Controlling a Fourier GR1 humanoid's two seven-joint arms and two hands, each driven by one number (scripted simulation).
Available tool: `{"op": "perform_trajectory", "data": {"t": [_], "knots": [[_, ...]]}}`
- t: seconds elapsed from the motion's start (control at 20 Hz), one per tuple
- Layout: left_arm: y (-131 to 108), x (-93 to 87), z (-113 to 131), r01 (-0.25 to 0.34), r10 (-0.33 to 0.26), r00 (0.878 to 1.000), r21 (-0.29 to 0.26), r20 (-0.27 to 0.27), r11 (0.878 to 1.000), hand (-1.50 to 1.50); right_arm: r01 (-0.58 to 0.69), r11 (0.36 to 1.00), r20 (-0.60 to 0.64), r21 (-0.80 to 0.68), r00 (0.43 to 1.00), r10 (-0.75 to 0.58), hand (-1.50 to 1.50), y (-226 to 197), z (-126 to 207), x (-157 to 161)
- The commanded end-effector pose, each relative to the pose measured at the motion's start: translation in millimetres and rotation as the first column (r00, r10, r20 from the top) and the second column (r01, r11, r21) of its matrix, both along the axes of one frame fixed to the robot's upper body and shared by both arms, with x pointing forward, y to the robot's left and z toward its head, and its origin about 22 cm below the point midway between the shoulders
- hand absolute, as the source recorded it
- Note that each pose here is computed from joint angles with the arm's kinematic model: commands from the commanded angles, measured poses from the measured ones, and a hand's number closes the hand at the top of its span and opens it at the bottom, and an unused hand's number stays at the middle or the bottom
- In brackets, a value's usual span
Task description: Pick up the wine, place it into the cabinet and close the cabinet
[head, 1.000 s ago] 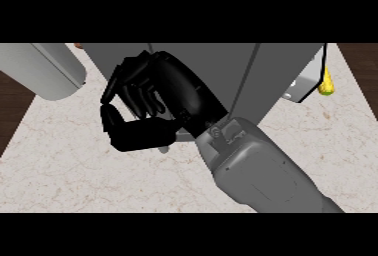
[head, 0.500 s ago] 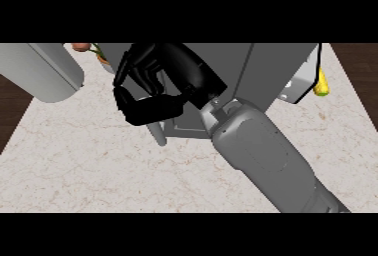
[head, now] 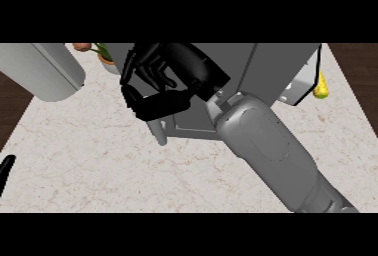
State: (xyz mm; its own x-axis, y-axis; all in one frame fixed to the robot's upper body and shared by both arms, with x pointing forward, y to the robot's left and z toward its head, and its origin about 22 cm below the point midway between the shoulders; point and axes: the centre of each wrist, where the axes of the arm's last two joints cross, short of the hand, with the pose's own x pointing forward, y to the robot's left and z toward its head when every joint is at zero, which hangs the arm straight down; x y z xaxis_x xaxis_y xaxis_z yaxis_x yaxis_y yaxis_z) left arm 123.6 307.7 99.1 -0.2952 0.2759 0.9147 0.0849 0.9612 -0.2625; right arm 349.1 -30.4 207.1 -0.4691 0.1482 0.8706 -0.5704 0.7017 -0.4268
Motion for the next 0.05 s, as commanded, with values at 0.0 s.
{"op": "perform_trajectory", "data": {"t": [0.0], "knots": [[-11.7,3.0,2.3,0.016,-0.016,1.000,-0.017,0.004,1.000,-1.50,0.253,0.967,-0.015,-0.006,0.967,-0.253,1.50,-58.9,2.8,46.5]]}}
